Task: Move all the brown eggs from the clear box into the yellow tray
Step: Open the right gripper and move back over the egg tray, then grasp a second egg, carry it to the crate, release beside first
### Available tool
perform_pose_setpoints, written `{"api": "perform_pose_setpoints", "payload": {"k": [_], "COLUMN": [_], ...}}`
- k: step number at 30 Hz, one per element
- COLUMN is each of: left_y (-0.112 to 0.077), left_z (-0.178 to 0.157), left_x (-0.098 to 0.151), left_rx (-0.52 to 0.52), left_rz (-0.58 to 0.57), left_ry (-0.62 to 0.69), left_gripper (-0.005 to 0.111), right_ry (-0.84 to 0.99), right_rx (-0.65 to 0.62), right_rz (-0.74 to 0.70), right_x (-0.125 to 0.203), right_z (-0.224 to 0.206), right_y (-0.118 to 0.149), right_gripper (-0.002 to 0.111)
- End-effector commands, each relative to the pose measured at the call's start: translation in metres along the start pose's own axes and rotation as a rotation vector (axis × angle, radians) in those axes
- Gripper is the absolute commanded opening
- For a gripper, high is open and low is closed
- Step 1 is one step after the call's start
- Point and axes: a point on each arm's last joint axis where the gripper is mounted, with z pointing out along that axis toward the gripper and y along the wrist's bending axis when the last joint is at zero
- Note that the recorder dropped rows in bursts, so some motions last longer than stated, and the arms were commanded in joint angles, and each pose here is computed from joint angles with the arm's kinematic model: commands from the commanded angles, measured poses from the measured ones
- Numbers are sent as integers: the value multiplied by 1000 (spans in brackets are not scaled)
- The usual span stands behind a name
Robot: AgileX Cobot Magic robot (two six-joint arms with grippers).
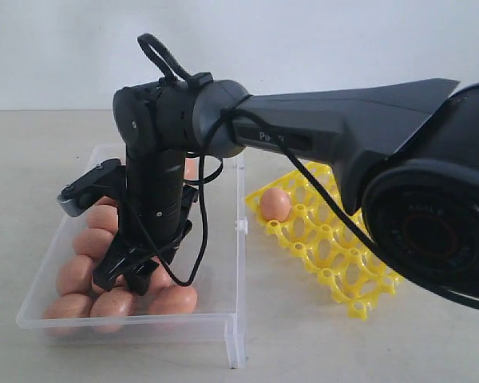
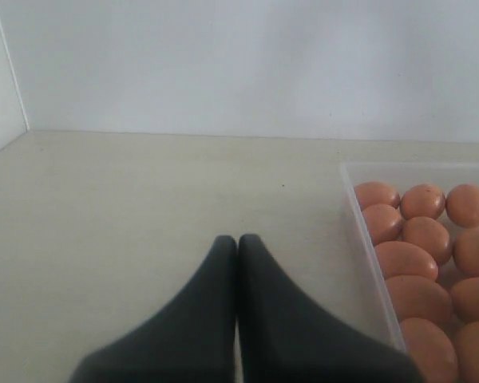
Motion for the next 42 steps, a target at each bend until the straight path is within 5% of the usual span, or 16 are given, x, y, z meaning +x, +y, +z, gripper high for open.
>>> {"api": "perform_pose_setpoints", "payload": {"k": [1, 2, 3, 11, 18, 24, 27, 31, 35, 38, 42], "left_y": [0, 0, 0, 0, 0, 0, 0, 0, 0, 0, 0], "left_z": [-1, -1, -1, -1, -1, -1, -1, -1, -1, -1, -1], "left_x": [-2, -2, -2, -2, -2, -2, -2, -2, -2, -2, -2], "left_rx": [5, 5, 5, 5, 5, 5, 5, 5, 5, 5, 5], "left_rz": [-4, -4, -4, -4, -4, -4, -4, -4, -4, -4, -4], "left_ry": [-8, -8, -8, -8, -8, -8, -8, -8, -8, -8, -8], "left_gripper": [-4, -4, -4, -4, -4, -4, -4, -4, -4, -4, -4], "right_ry": [-33, -30, -26, -112, -596, -1051, -1208, -1335, -1262, -1149, -1051], "right_rx": [36, 47, 64, 210, 209, 315, 366, 490, 597, 505, -2], "right_rz": [10, 4, -1, 45, 184, 222, 377, 683, 689, 527, 140], "right_x": [-3, -3, -3, -4, -1, 87, 142, 195, 221, 219, 209], "right_z": [0, 0, -1, -61, -141, -159, -158, -153, -152, -148, -137], "right_y": [-5, -6, -7, -9, 10, 2, -23, -68, -107, -126, -132], "right_gripper": [21, 5, 1, 0, 0, 0, 0, 0, 0, 0, 0]}}
